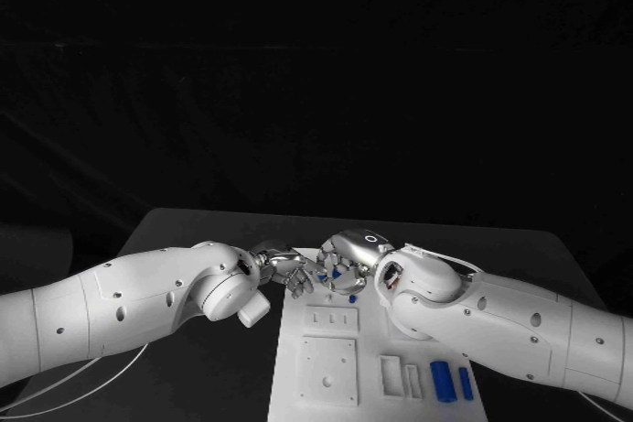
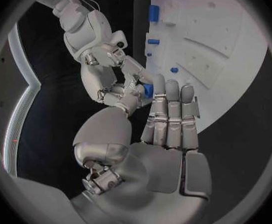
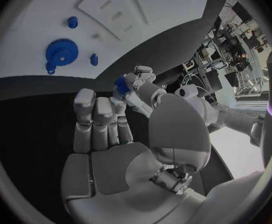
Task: Assemble the parts on the task board
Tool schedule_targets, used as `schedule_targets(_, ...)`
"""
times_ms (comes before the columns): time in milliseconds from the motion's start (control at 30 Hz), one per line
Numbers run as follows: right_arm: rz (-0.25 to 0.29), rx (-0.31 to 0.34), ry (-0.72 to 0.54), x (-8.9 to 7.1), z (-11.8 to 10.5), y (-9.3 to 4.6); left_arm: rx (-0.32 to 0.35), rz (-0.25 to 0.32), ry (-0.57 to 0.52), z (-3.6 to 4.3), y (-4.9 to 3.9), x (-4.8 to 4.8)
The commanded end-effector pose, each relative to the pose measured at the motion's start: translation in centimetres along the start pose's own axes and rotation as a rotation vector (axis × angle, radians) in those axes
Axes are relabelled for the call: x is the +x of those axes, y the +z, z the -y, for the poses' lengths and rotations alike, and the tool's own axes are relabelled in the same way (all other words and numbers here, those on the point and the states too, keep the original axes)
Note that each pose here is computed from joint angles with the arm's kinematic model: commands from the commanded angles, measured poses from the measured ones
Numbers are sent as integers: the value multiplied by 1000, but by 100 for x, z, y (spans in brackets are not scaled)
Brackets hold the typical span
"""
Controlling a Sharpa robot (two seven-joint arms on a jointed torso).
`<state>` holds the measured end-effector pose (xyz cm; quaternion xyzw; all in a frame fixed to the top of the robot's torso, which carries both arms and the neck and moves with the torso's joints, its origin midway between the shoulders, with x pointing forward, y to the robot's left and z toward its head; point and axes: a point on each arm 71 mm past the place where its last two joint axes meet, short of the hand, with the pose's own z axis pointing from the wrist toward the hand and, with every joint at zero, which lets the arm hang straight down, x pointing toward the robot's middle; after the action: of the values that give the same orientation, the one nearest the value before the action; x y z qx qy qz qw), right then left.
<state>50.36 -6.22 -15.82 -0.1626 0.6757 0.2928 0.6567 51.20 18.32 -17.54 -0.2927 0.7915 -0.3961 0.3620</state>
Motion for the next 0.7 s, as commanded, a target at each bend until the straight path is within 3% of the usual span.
schedule_targets(33,-16,4,-11,19,11,-3,11,-19,6,16,-2,20)
schedule_targets(700,-19,-9,-4,30,-53,-11,1,-10,18,10,21,4)
